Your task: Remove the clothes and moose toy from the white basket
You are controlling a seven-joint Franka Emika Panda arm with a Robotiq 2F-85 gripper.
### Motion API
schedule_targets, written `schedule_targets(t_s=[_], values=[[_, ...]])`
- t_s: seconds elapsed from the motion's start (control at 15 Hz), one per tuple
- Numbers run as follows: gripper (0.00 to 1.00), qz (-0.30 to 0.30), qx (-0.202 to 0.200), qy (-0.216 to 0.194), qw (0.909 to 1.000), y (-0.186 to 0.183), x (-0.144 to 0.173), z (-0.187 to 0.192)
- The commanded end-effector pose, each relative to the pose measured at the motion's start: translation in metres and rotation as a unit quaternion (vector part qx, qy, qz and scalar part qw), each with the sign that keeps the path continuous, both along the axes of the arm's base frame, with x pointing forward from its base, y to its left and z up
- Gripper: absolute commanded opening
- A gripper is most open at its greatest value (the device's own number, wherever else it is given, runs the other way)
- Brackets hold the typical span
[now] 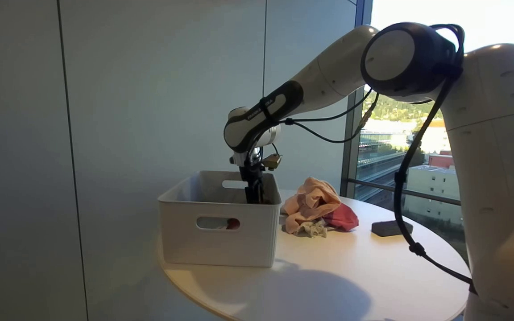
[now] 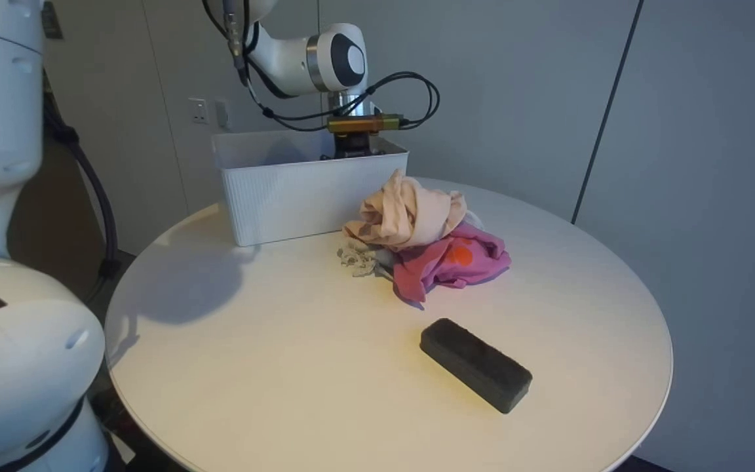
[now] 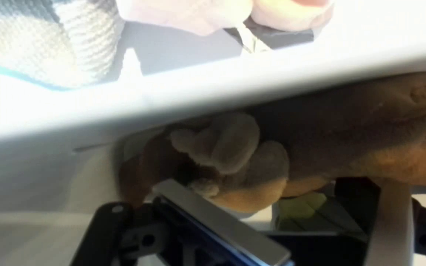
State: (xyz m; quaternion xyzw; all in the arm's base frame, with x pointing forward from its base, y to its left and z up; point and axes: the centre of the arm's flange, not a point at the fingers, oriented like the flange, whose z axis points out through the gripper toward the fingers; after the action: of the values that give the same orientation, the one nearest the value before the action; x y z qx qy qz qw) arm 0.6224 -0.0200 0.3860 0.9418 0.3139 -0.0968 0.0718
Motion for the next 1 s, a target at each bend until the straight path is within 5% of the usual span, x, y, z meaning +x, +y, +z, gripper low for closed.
schedule_targets(t_s=[0.0,0.07,0.13,0.93], values=[[1.0,-0.029,0.001,0.036,0.9989,-0.01,0.002,-0.006],[1.0,-0.034,0.002,0.047,0.9983,-0.012,0.001,-0.004],[0.75,-0.044,-0.003,0.048,0.9979,-0.015,0.0,-0.002],[0.06,-0.103,0.021,0.043,0.9936,-0.024,-0.005,-0.021]])
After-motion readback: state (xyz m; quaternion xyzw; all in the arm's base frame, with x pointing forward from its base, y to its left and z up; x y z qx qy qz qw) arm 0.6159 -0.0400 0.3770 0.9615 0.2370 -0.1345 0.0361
